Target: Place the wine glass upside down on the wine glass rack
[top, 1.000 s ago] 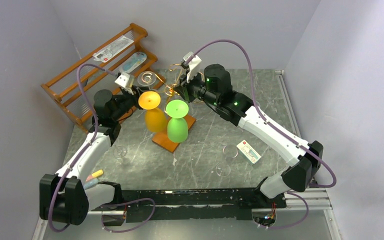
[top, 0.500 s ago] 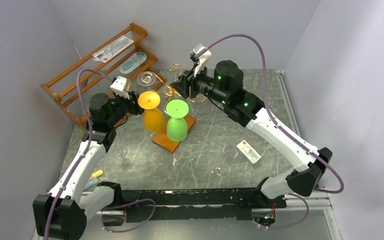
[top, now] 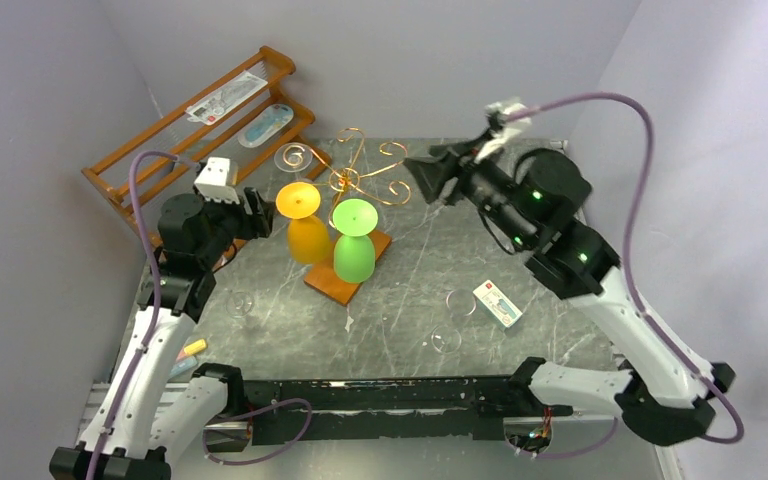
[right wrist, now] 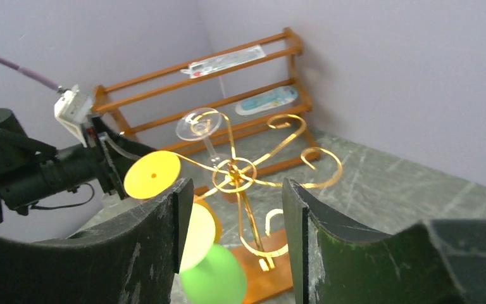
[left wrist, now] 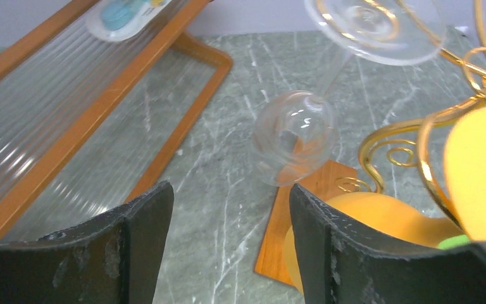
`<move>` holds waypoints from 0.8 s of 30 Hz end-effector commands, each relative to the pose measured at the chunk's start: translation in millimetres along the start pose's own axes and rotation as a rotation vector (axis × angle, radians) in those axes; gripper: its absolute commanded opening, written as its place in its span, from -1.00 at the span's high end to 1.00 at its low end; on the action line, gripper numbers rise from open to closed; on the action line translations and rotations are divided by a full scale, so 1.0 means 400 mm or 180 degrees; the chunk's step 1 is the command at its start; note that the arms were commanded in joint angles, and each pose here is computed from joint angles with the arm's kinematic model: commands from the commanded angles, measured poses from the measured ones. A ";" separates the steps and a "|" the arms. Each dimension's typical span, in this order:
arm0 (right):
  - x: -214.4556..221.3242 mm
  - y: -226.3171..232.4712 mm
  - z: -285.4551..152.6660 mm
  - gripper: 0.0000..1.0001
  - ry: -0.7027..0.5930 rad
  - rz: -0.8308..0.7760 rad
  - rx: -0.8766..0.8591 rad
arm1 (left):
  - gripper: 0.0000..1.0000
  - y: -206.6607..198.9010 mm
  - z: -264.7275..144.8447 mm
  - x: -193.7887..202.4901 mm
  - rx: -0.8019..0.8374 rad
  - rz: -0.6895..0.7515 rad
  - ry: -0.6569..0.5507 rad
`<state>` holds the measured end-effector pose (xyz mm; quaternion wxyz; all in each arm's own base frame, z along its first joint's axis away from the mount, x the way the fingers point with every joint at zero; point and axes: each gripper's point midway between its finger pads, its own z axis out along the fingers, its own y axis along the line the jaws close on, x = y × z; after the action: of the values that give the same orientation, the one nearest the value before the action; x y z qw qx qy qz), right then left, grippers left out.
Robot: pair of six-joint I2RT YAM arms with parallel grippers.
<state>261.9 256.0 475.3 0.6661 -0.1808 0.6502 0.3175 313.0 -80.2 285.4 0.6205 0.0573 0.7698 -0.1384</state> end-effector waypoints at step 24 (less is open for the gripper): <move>0.323 -0.116 -0.116 -0.12 0.0832 0.0628 0.0818 | -0.05 0.201 -0.190 0.170 -0.2036 -0.0731 0.1062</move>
<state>250.3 217.6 338.2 0.5579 -0.0785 0.7814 0.2685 255.4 6.1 224.3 0.4717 -0.1819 0.8620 0.0355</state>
